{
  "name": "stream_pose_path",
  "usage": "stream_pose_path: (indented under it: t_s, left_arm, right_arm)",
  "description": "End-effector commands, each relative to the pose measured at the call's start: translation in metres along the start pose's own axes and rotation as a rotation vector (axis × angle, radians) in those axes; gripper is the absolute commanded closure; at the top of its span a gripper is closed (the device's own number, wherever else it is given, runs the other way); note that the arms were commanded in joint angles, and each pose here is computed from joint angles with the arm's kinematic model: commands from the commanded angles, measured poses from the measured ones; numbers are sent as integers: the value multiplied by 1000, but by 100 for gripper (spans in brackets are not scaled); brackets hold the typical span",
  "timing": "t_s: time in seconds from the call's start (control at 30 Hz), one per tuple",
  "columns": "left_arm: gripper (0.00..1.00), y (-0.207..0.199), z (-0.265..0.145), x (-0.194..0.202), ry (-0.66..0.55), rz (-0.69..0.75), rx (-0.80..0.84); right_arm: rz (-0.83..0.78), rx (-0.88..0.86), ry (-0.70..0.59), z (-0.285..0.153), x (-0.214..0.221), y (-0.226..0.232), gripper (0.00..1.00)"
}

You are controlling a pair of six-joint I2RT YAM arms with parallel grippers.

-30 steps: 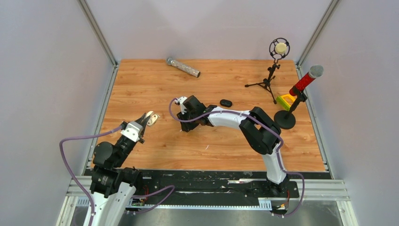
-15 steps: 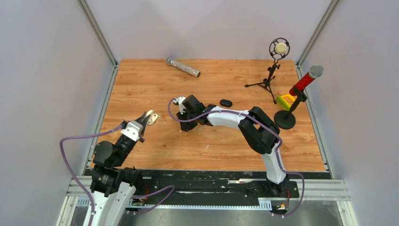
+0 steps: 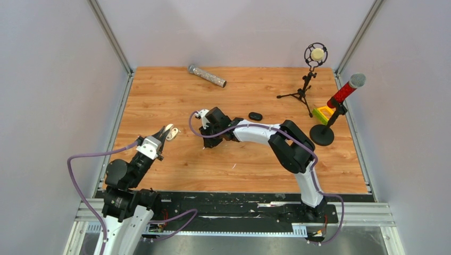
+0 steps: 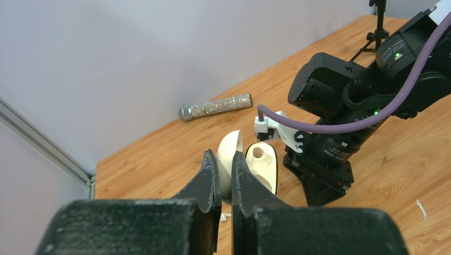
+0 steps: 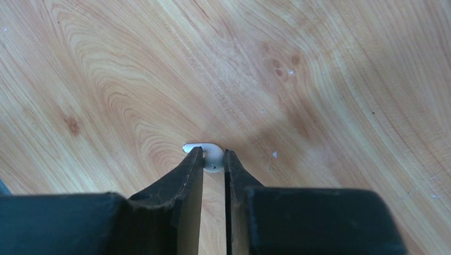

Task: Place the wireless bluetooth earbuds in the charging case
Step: Pick up the earbud from the center of the board, then place the earbud in the charging case.

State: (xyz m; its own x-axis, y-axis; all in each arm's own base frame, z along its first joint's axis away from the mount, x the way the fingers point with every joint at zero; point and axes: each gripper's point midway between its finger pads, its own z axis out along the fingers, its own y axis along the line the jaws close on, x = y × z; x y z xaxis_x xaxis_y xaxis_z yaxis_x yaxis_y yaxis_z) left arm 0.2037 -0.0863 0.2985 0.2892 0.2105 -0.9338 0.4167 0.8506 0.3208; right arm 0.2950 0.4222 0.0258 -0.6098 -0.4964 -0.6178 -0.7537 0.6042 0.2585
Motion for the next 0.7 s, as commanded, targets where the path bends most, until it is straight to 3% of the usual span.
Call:
stream_pose_path:
  t_s: [0.0, 0.17, 0.3, 0.43, 0.67]
  left_arm:
    - [100, 5, 2, -18, -57, 19, -11]
    - [100, 3, 1, -16, -49, 13, -3]
    - [100, -1, 1, -18, -49, 3, 23]
    - [100, -15, 0, -19, -51, 30, 110]
    - [100, -49, -8, -20, -62, 47, 306]
  right_arm:
    - [-27, -11, -23, -2, -14, 6, 89]
    - [-65, -23, -72, -21, -31, 12, 95]
    - [-156, -20, -182, -62, -64, 23, 100]
    - [-350, -9, -395, -128, -104, 40, 100]
    - [-749, 52, -649, -216, -128, 91, 100]
